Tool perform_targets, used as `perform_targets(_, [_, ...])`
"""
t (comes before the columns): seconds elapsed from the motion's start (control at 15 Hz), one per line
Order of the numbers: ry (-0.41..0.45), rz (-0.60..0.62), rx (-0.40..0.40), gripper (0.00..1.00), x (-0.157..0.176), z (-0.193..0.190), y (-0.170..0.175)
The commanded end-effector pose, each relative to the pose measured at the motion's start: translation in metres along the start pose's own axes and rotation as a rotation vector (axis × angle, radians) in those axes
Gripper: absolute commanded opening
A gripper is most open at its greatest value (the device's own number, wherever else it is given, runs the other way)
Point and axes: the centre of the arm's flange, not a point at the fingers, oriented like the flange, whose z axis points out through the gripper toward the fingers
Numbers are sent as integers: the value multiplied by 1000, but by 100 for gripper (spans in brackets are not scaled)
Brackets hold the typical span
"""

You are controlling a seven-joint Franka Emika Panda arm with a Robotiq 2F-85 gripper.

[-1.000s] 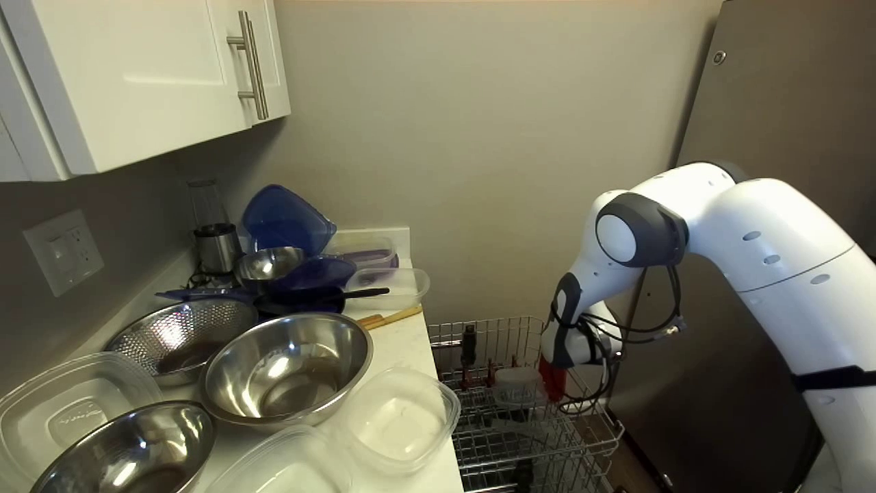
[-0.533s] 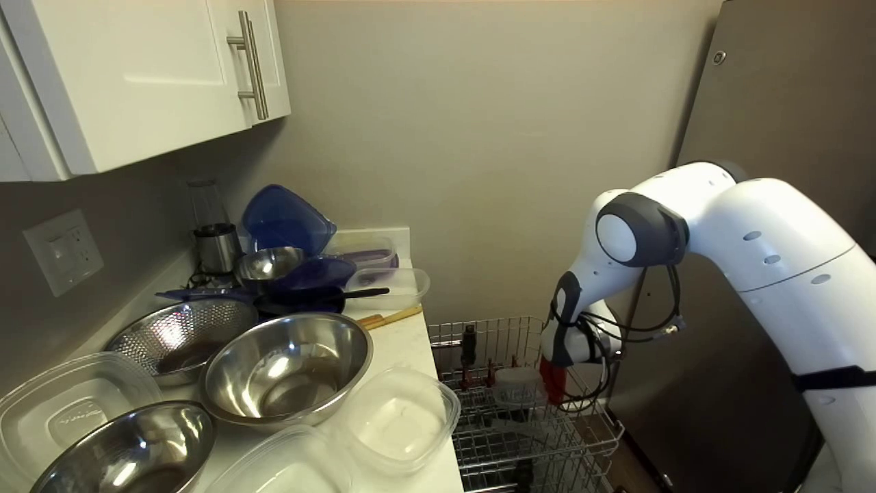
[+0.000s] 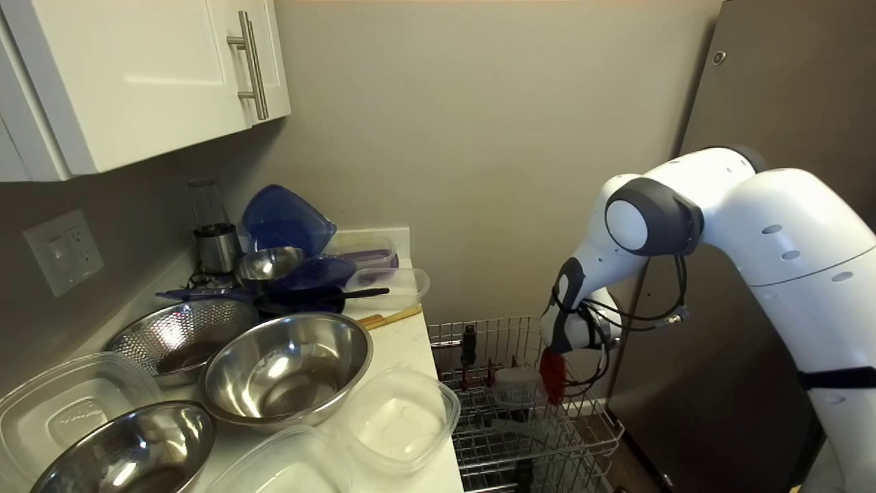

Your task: Put the red lid in the dishwasher.

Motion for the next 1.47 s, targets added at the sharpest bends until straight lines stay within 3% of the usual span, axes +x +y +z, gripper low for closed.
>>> perform_targets(0.0, [-11,10,4,100,0,-30,6])
perform_targets(0.93, [11,43,37,100,3,-62,8])
perform_targets(1.4, [22,31,38,100,10,-46,2])
